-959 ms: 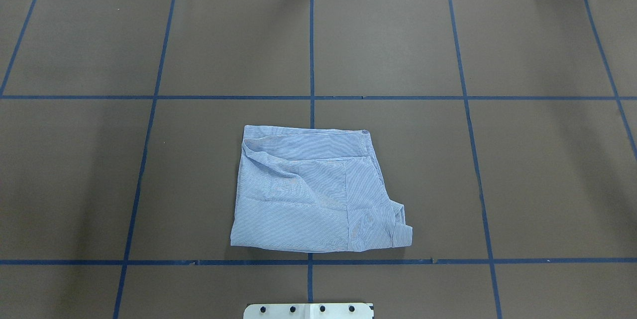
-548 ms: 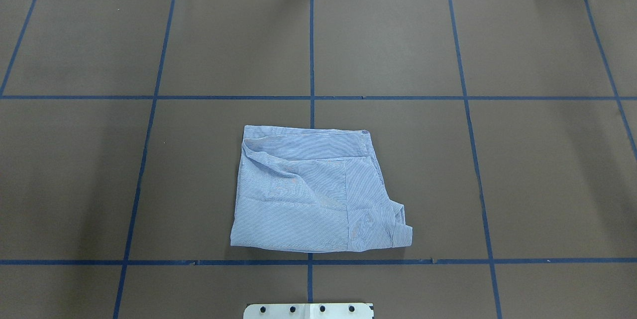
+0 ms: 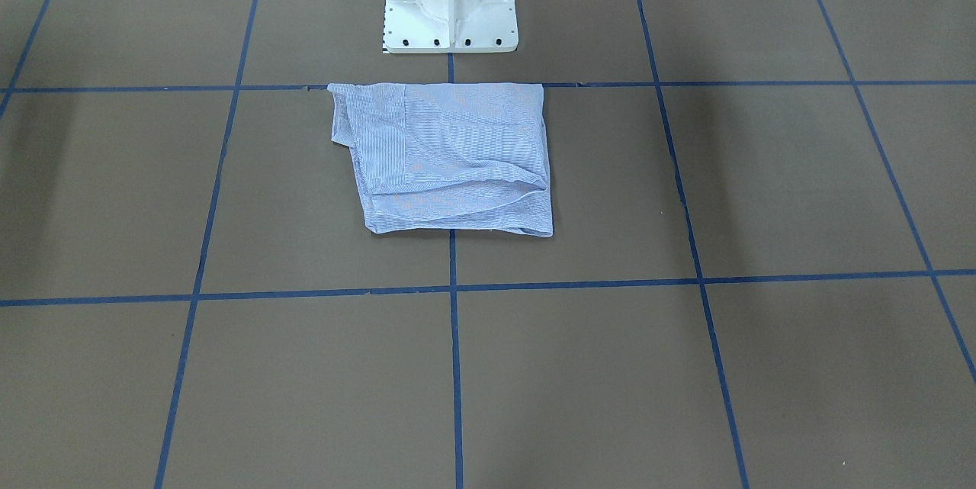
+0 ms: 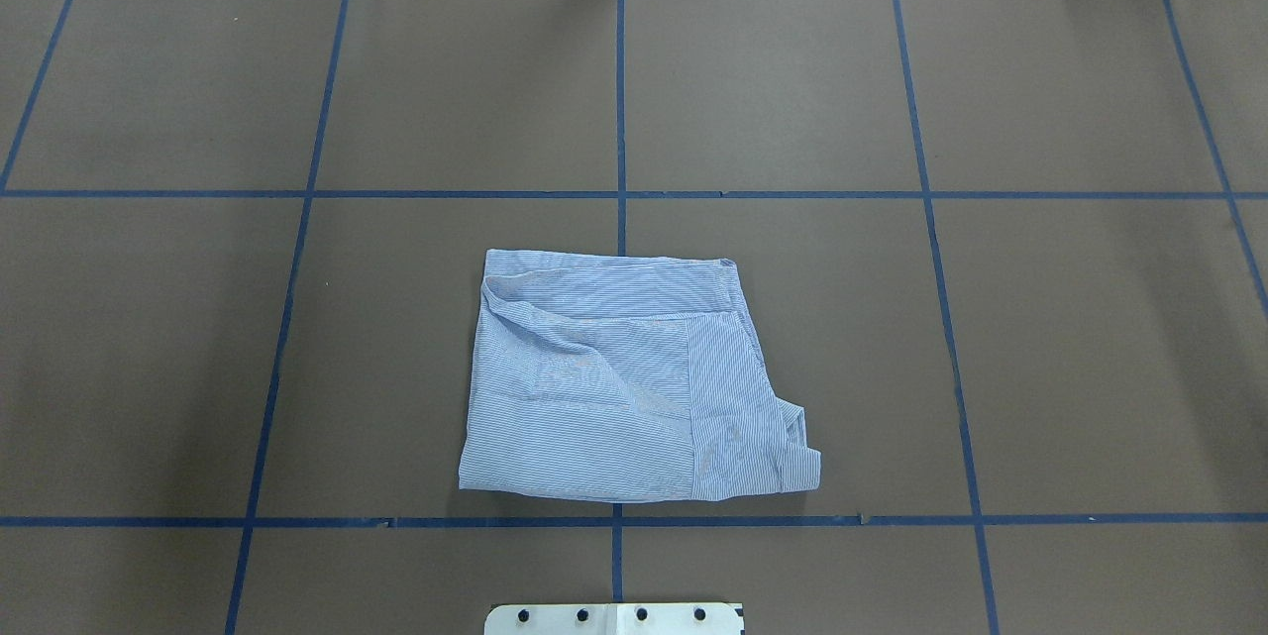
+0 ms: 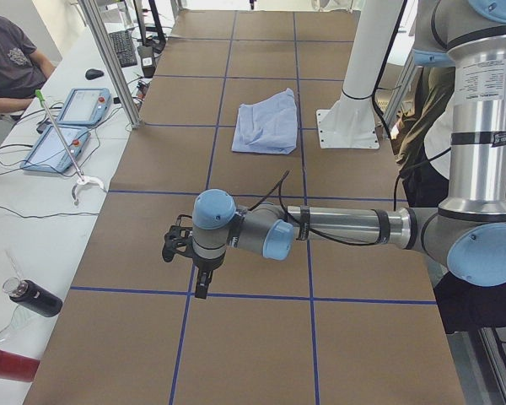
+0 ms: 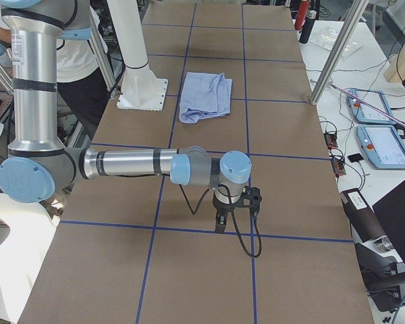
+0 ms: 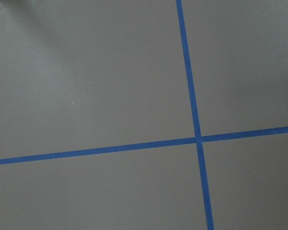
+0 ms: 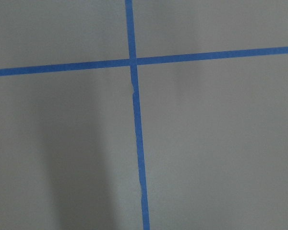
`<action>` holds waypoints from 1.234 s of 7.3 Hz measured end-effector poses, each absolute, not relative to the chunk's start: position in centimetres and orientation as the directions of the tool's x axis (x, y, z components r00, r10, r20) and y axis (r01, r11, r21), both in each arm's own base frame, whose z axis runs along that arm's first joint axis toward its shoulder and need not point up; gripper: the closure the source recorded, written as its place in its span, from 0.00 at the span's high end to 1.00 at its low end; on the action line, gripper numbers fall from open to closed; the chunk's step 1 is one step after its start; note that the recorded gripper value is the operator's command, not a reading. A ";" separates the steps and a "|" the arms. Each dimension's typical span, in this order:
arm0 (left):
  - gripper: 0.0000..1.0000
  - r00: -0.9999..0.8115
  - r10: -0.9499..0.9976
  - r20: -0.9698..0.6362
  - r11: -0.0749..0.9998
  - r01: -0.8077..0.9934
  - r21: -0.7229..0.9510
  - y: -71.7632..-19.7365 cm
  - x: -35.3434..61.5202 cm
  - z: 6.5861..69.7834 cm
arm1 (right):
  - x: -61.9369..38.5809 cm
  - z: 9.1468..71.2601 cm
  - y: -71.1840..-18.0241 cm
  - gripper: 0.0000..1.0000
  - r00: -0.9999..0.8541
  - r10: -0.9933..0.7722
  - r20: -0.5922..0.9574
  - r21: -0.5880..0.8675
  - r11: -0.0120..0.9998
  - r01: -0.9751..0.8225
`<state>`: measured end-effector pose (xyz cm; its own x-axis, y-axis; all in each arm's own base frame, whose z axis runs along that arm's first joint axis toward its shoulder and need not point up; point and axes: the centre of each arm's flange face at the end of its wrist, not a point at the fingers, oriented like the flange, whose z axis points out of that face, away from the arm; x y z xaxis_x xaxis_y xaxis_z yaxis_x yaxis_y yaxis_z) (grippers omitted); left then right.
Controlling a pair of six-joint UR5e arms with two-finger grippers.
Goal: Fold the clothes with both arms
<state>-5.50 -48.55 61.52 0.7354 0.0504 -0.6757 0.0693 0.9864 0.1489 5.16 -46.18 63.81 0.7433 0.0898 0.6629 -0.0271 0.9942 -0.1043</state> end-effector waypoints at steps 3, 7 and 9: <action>0.99 0.733 0.019 -0.680 0.993 0.067 0.100 -48.2 -5.4 60.9 | 5.2 63.3 -46.4 1.00 0.744 0.082 0.663 -0.092 0.995 -0.028; 0.99 0.734 0.000 -0.679 0.995 0.066 0.072 -48.0 -5.4 61.9 | 5.2 62.6 -46.8 1.00 0.748 0.105 0.656 -0.098 0.994 -0.054; 0.99 0.737 -0.016 -0.676 0.997 0.064 0.046 -47.9 -5.4 63.4 | 5.2 62.6 -46.8 1.00 0.747 0.108 0.656 -0.100 0.993 -0.056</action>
<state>-5.43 -47.86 63.41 0.7366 -0.0160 -0.6762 0.0640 0.9969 0.0461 5.21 -46.83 62.57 0.7473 0.1084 0.6556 -0.0562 0.9934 -0.1002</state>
